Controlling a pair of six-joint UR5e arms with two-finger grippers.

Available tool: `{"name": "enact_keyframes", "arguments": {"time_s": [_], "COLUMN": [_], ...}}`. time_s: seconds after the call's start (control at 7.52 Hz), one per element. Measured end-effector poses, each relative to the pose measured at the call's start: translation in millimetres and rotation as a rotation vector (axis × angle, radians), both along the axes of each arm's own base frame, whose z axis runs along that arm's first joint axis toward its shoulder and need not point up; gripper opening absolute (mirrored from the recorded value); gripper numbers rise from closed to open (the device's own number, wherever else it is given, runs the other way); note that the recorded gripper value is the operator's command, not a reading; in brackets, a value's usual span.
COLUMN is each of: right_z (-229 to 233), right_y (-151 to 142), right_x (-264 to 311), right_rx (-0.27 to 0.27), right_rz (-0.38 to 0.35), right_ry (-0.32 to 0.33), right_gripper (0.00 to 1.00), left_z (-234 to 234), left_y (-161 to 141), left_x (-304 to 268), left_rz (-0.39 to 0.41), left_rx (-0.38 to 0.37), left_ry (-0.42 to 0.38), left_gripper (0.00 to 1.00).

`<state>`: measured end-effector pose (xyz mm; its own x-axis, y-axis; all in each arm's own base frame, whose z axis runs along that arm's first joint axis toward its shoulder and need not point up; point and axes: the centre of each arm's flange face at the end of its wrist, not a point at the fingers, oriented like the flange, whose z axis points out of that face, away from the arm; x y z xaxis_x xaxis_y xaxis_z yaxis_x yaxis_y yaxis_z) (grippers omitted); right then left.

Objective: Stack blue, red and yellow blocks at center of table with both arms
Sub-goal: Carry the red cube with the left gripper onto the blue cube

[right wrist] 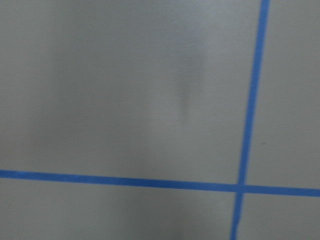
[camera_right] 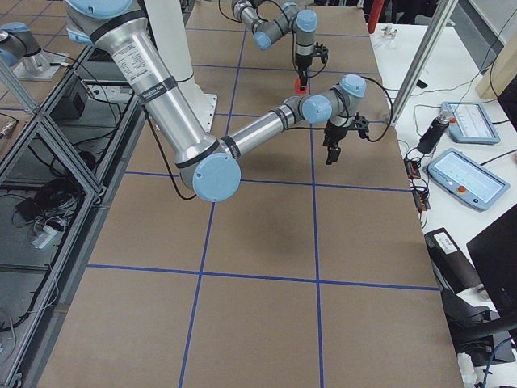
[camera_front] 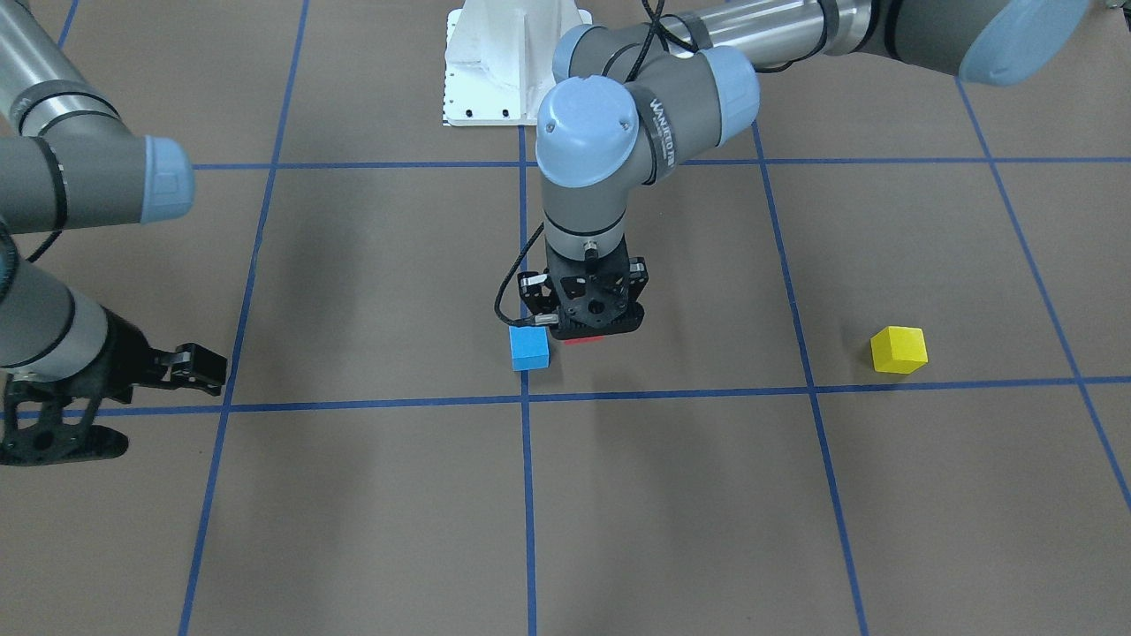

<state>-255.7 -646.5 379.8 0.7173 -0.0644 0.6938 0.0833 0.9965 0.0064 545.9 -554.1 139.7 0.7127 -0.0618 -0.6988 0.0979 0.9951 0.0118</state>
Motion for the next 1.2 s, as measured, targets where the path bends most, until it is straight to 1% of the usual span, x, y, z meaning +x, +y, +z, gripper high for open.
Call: {"name": "enact_keyframes", "arguments": {"time_s": [0.27,0.4,0.8,1.2], "right_z": [31,38,43,46], "right_y": [-5,-6,-5,-5], "right_x": [49,59,64,65], "right_rx": [-0.001,-0.004,-0.011,-0.016], "right_rz": [0.004,0.008,0.012,0.013], "right_ry": [-0.009,-0.011,-0.011,-0.009], "right_gripper": [0.99,0.99,0.99,0.99], "left_z": [-2,-8,-11,-12], "left_y": [-3,-1,2,6], "left_x": [27,33,43,48], "left_rz": [0.018,0.02,0.008,0.013], "left_rx": [0.025,0.023,-0.009,-0.012], "left_ry": [0.028,0.034,0.031,0.031], "left_gripper": [0.0,0.0,0.0,0.0]}}
